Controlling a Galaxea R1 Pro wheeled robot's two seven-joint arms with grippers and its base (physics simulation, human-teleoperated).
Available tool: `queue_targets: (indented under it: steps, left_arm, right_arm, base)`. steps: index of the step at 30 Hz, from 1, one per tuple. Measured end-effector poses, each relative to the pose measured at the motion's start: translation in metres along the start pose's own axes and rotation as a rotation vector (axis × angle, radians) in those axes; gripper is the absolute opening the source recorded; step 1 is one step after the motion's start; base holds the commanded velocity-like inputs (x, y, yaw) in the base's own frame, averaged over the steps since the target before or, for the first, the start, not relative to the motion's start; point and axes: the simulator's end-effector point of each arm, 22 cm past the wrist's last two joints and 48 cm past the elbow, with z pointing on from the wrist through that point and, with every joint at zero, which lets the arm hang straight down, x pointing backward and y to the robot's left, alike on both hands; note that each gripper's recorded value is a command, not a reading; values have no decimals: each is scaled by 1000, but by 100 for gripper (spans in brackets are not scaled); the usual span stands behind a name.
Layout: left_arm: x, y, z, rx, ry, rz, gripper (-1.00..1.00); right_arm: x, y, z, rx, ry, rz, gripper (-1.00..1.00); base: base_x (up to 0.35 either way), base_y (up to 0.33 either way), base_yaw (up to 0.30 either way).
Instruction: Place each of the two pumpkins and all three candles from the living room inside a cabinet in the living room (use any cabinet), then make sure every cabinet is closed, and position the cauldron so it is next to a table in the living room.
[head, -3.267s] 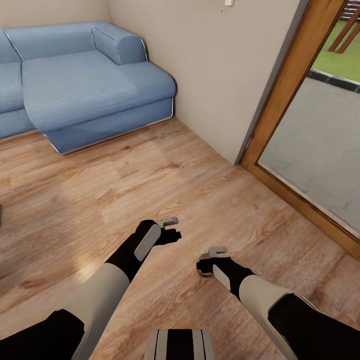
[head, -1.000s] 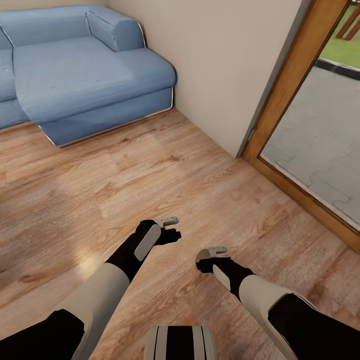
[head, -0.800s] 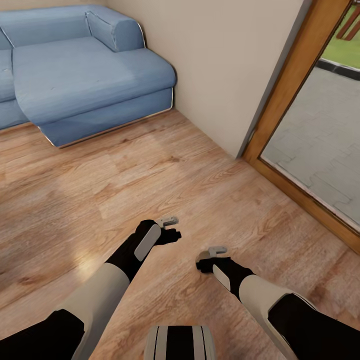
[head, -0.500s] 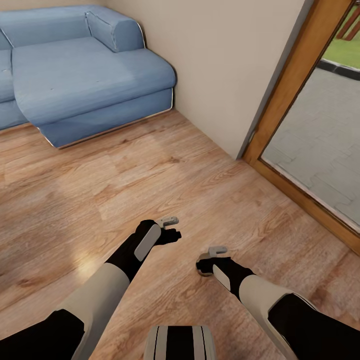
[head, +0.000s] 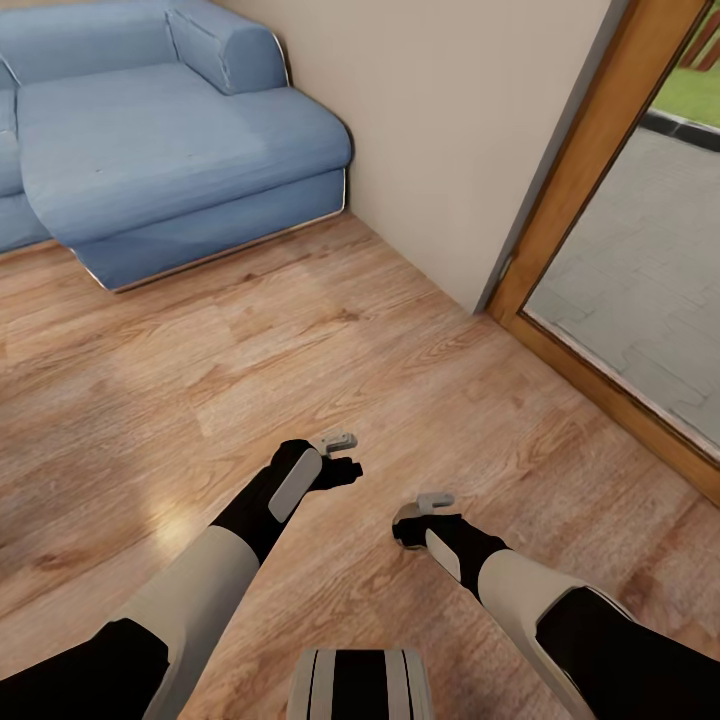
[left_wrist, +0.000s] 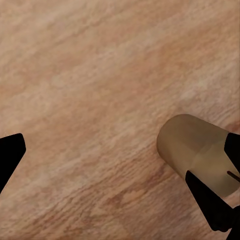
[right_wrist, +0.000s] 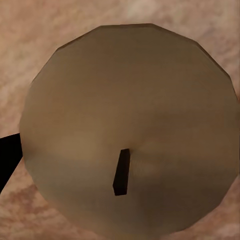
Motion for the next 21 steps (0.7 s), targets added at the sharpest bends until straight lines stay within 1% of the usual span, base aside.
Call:
queue_targets:
  steps: [1, 2, 21]
  left_arm:
    - [0, 0, 0, 0, 0, 0, 100]
    - [0, 0, 0, 0, 0, 0, 100]
    - [0, 0, 0, 0, 0, 0, 100]
  right_arm:
    - [0, 0, 0, 0, 0, 0, 100]
    - [0, 0, 0, 0, 0, 0, -100]
    - [0, 0, 0, 0, 0, -1, -100]
  base:
    - [0, 0, 0]
    - [0, 0, 0]
    - [0, 0, 0]
